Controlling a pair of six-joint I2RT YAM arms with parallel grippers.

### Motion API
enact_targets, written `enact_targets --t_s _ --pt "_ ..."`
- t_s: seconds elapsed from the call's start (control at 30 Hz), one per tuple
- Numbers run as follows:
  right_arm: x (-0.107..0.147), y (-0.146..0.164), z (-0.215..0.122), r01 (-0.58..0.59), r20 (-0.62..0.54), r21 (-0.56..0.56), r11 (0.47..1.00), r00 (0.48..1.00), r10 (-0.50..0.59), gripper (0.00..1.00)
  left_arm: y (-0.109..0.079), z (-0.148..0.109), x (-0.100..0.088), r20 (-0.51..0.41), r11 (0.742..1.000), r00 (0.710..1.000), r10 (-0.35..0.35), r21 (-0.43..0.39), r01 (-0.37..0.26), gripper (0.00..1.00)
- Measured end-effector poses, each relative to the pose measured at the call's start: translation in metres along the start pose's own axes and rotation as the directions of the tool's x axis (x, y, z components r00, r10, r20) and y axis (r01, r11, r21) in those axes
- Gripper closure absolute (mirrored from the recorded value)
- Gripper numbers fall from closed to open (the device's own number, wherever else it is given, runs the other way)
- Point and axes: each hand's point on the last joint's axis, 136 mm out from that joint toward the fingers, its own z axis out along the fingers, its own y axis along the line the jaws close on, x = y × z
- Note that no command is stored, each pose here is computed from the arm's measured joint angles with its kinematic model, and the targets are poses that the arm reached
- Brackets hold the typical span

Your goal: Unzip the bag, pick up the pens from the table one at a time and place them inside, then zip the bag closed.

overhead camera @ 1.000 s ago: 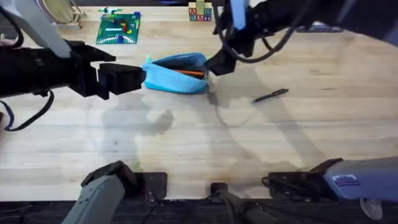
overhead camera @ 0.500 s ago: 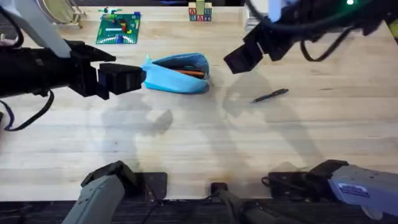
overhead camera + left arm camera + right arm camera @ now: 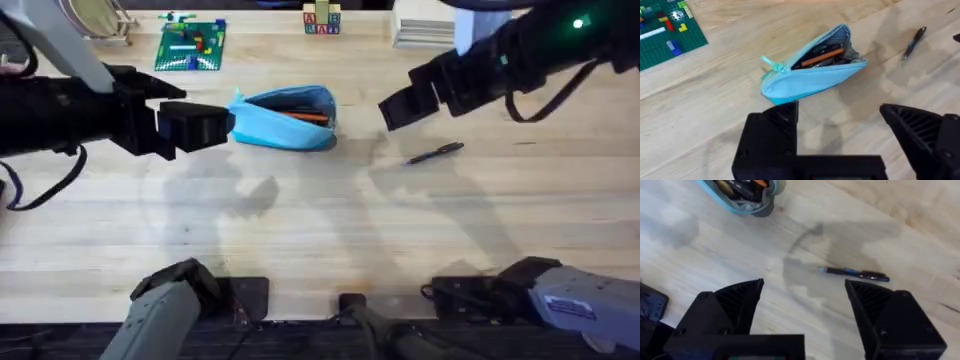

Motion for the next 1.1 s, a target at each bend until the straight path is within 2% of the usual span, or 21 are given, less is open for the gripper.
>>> enact_targets --t_s 0.1,0.2,0.3,0.43,0.57,0.67,0.8,0.9,1.1 --pt "0.003 0.0 0.0 -0.064 -0.012 0.001 0.998 0.998 0.064 0.005 0.0 0.0 0.0 0.0 1.0 1.0 0.0 0.0 0.0 0.007" --pt "0.006 -0.001 0.0 -0.205 -0.022 0.01 0.979 0.979 0.205 0.004 0.0 0.0 0.0 0.0 1.0 1.0 0.0 0.0 0.0 0.007" --pt "0.011 -0.002 0.0 -0.358 -0.038 0.027 0.933 0.932 0.359 0.005 0.0 0.0 0.0 0.0 1.0 1.0 -0.001 0.0 0.001 0.007" --pt "0.026 -0.014 -0.002 -0.566 -0.043 0.126 0.815 0.817 0.575 0.004 0.0 0.0 0.0 0.0 1.0 1.0 -0.003 0.0 0.003 0.007" --pt "0.043 -0.03 -0.002 -0.719 0.003 0.253 0.648 0.67 0.742 0.005 0.0 0.0 0.0 0.0 1.0 1.0 -0.003 0.0 0.003 0.007" --pt "0.045 -0.037 0.001 -0.787 0.054 0.292 0.544 0.581 0.812 0.005 0.0 0.0 0.0 0.0 1.0 1.0 -0.003 0.0 0.003 0.007" --pt "0.045 -0.043 0.008 -0.829 0.094 0.323 0.457 0.509 0.856 0.005 0.0 0.0 0.0 0.0 1.0 1.0 -0.003 0.0 0.003 0.007" --pt "0.045 -0.045 0.015 -0.848 0.114 0.343 0.403 0.464 0.879 0.005 0.0 0.0 0.0 0.0 1.0 1.0 -0.003 0.0 0.003 0.008" --pt "0.046 -0.052 0.026 -0.862 0.135 0.377 0.341 0.415 0.9 0.005 0.0 0.0 0.0 0.0 1.0 1.0 -0.003 0.0 0.003 0.008"
